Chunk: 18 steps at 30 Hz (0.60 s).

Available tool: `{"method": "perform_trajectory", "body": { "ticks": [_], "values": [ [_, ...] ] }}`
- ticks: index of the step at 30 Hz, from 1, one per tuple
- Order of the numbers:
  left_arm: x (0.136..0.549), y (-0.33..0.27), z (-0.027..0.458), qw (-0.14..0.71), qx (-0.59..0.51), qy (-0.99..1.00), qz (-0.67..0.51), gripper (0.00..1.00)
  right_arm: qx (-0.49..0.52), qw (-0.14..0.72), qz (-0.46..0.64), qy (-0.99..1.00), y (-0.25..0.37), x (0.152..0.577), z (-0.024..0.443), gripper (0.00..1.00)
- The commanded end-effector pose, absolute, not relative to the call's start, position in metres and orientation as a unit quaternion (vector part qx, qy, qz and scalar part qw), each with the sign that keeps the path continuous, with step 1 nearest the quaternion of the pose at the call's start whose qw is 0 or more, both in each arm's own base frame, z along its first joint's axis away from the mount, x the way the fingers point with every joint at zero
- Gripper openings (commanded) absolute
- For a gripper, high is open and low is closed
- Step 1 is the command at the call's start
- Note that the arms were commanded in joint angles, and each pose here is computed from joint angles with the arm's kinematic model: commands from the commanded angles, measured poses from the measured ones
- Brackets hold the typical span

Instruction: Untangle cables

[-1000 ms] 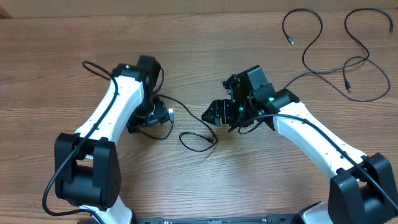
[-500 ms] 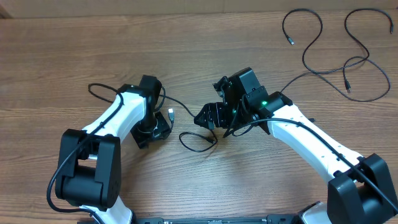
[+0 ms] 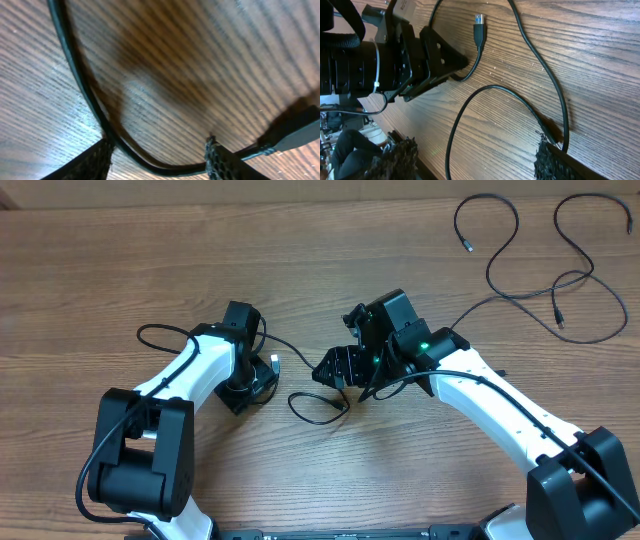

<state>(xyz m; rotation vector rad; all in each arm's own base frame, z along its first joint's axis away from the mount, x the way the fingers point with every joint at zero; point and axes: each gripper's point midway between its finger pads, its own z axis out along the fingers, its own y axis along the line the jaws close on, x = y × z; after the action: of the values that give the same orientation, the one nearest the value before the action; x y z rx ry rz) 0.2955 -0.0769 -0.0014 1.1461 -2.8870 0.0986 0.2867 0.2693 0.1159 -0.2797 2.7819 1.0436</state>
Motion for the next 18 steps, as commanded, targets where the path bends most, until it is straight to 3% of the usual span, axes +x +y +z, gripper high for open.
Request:
{"method": "perform_trajectory", "body": {
  "ticks": [1,13,18],
  "values": [
    [0.296,-0.077,-0.001,0.011,0.378,-0.925,0.035,0.58,-0.095,0.078,0.346,0.93,0.27,0.286,0.114,0.76],
    [0.27,-0.058,-0.014,0.024,0.378,-0.925,-0.021,0.48,-0.095,0.078,0.346,0.93,0.27,0.286,0.114,0.77],
    [0.259,-0.041,-0.018,0.019,0.375,-0.924,-0.066,0.36,-0.095,0.077,0.346,0.93,0.27,0.286,0.114,0.76]
  ]
}}
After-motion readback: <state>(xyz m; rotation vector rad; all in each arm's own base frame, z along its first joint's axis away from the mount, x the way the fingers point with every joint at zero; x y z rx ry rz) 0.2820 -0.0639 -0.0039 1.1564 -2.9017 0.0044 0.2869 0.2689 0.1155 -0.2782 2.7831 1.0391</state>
